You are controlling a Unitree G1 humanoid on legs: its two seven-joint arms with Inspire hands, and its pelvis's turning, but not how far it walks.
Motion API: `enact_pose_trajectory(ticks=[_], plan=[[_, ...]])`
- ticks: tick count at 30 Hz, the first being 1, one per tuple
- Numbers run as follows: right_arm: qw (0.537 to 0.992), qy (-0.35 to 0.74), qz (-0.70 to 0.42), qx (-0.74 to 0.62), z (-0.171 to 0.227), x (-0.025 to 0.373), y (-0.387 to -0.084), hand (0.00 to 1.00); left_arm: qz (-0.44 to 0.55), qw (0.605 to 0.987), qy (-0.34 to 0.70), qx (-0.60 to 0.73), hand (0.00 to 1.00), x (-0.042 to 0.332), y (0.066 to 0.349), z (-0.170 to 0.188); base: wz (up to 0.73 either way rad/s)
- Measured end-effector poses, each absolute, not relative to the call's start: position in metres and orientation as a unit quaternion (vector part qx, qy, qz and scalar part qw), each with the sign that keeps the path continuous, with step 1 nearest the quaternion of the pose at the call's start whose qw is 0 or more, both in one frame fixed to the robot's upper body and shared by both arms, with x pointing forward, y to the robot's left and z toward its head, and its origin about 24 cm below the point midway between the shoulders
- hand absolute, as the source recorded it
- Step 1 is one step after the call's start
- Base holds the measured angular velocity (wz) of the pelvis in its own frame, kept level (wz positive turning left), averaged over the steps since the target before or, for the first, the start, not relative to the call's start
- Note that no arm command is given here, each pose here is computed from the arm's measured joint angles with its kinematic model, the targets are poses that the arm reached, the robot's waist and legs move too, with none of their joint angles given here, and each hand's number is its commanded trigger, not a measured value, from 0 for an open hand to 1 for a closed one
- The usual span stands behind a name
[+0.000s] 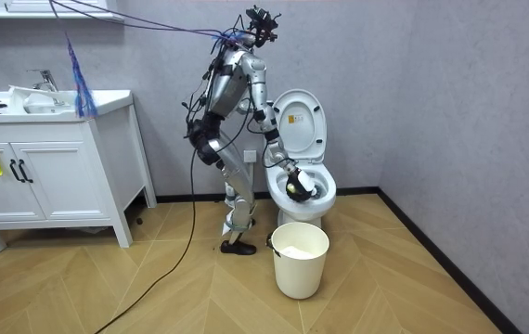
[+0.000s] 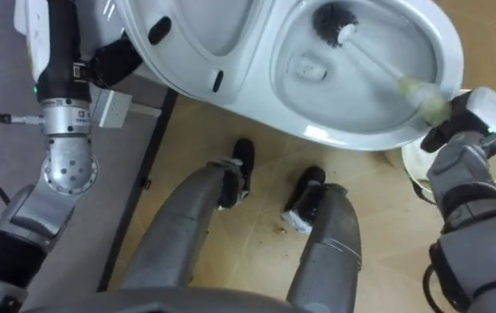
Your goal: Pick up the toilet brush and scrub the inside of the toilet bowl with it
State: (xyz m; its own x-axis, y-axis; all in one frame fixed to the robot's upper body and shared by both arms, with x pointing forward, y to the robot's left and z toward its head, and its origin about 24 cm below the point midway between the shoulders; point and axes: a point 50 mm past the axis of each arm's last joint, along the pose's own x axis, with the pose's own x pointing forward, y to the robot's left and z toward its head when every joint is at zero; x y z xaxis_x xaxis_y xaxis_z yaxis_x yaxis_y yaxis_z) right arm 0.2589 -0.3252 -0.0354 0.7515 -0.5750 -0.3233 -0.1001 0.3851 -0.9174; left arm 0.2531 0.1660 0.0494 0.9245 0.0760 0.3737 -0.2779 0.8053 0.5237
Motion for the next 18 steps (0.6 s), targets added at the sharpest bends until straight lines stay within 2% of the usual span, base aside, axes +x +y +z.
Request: enact_pose_trajectory(ticks=[2, 5, 7, 13, 18], plan=[[0.751, 0.306, -0.141, -0.567, -0.035, 0.26, -0.323, 1.0, 0.093, 0.934, -0.162, 0.303, 0.0, 0.253, 0.164, 0.046, -0.03], [0.693, 0.285, -0.084, -0.656, -0.037, 0.26, -0.317, 1.0, 0.092, 0.935, -0.146, 0.31, 0.0, 0.252, 0.162, 0.037, -0.17], [0.639, 0.261, -0.035, -0.723, -0.039, 0.26, -0.311, 1.0, 0.088, 0.936, -0.136, 0.313, 0.0, 0.251, 0.16, 0.031, -0.18], [0.604, 0.233, -0.006, -0.762, -0.041, 0.256, -0.302, 1.0, 0.098, 0.939, -0.116, 0.308, 0.0, 0.243, 0.165, 0.021, -0.08], [0.596, 0.232, -0.004, -0.769, -0.039, 0.257, -0.305, 1.0, 0.099, 0.941, -0.116, 0.303, 0.0, 0.239, 0.171, 0.019, -0.03]])
